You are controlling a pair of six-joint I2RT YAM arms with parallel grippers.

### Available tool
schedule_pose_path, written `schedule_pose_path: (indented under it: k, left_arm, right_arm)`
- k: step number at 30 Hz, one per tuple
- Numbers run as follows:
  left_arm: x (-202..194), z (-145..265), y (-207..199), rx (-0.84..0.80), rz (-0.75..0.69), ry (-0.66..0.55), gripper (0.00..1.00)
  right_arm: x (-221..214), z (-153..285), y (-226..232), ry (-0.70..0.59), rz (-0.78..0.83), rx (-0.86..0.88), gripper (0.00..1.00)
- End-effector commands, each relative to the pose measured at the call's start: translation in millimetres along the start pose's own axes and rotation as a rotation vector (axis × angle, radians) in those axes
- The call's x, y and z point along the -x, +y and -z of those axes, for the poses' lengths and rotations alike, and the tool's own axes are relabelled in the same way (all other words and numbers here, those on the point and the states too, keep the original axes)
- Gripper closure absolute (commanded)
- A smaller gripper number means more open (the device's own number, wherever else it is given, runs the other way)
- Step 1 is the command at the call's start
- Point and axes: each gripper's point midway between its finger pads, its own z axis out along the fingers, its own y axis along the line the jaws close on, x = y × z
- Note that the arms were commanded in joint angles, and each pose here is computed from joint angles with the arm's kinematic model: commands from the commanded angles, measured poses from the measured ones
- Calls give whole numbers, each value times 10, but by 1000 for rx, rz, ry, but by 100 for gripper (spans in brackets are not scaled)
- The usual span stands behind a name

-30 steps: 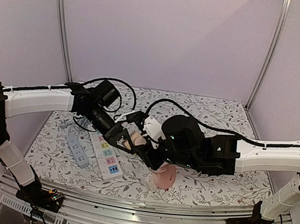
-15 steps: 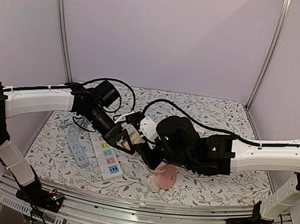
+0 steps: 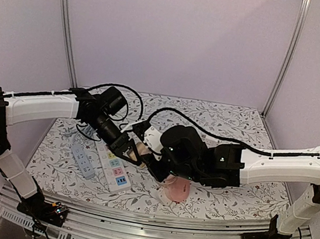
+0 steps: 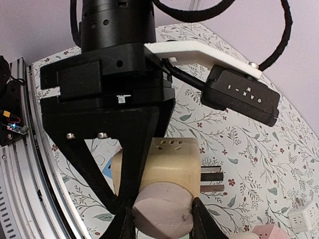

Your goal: Pull the plug off the socket

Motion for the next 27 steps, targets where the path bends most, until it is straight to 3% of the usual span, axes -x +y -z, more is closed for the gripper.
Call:
schedule_pose_path:
  k: [1, 12, 16, 27]
  left_arm:
    - [156, 124, -630, -219, -182, -59, 100]
    - [110, 91, -696, -219, -216, -47, 100]
    - [131, 57, -601, -180, -187, -43, 100]
    - [339, 127, 37, -41, 28, -112, 100]
  right_arm:
    - [-450, -239, -150, 141, 17, -60, 100]
    - [-422, -231, -554, 92, -293, -11, 100]
    - [-387, -223, -477, 87, -280, 8, 100]
    - [-211, -41, -182, 49, -66, -152, 100]
